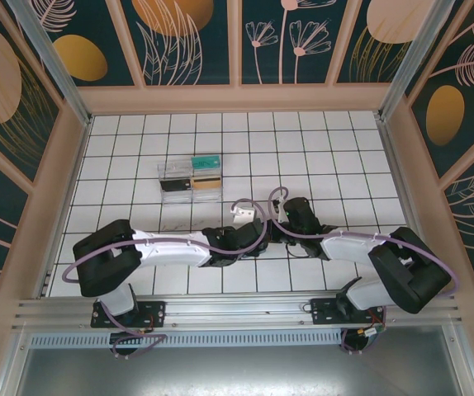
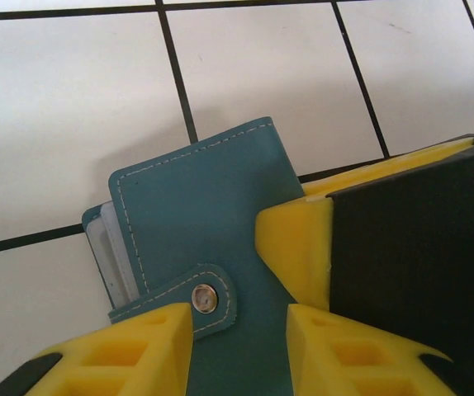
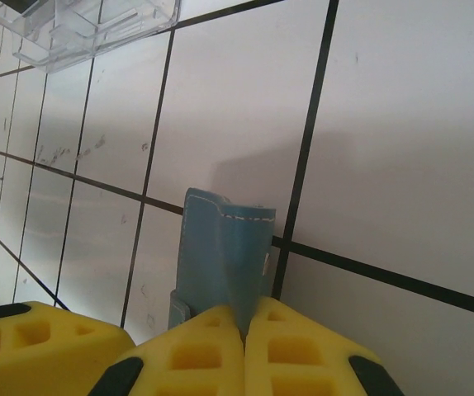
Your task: Take the credit cards out of the card holder
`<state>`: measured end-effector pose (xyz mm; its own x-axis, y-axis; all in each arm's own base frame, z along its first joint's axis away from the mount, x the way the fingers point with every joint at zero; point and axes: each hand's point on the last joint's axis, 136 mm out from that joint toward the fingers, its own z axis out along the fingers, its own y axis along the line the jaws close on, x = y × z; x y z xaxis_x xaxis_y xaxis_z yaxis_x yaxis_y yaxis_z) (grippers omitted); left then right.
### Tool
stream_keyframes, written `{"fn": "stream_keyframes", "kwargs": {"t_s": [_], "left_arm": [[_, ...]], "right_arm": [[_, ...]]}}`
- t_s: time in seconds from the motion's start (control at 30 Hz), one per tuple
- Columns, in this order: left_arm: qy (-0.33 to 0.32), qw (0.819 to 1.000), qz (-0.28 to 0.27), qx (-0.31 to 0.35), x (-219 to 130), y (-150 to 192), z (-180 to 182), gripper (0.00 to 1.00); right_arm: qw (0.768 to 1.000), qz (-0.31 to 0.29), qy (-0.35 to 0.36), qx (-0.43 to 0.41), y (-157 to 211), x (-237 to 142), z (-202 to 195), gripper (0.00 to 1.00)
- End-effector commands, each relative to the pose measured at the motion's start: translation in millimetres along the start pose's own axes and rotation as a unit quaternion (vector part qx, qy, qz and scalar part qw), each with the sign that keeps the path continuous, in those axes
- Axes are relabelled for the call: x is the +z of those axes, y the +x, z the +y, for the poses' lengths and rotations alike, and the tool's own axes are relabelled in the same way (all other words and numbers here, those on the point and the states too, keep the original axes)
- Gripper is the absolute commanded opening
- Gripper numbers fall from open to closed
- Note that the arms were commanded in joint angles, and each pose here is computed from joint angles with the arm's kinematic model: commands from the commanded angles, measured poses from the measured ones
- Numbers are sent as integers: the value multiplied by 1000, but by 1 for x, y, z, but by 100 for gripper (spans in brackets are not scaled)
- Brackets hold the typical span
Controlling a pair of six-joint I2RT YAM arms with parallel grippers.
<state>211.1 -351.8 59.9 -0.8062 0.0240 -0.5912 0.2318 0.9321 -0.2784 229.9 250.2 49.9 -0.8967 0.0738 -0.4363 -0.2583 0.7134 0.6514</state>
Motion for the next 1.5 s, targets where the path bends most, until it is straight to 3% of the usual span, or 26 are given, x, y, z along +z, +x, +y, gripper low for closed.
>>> {"fn": "stream_keyframes", "kwargs": {"t_s": [0.0, 0.4, 0.63, 0.73, 0.87, 0.9, 1.3, 1.47], "left_arm": [[-22, 1000, 11, 20, 0, 5, 5, 37], [-83, 996, 28, 28, 17, 22, 30, 36], [-79, 996, 14, 33, 20, 17, 26, 51], [-92, 995, 4, 33, 20, 11, 28, 45], [-103, 994, -9, 26, 18, 5, 35, 5], [-103, 994, -13, 21, 16, 2, 35, 0], [-122, 989, -67, -54, -29, -11, 87, 0], [-91, 990, -74, -81, -37, -8, 95, 0]], "right_arm": [[1000, -2, -18, -11, -4, -1, 11, 0], [999, -2, -36, -14, -4, -3, 19, 0], [999, 4, -44, -17, -1, -2, 23, 0], [999, 7, -49, -21, 1, -2, 27, 0], [999, 7, -48, -23, 1, -2, 28, 0], [999, 7, -45, -24, 2, -2, 27, 0], [1000, -6, 0, 4, -5, -7, -5, 0], [1000, -10, 2, -1, -8, -8, -5, 0]]}}
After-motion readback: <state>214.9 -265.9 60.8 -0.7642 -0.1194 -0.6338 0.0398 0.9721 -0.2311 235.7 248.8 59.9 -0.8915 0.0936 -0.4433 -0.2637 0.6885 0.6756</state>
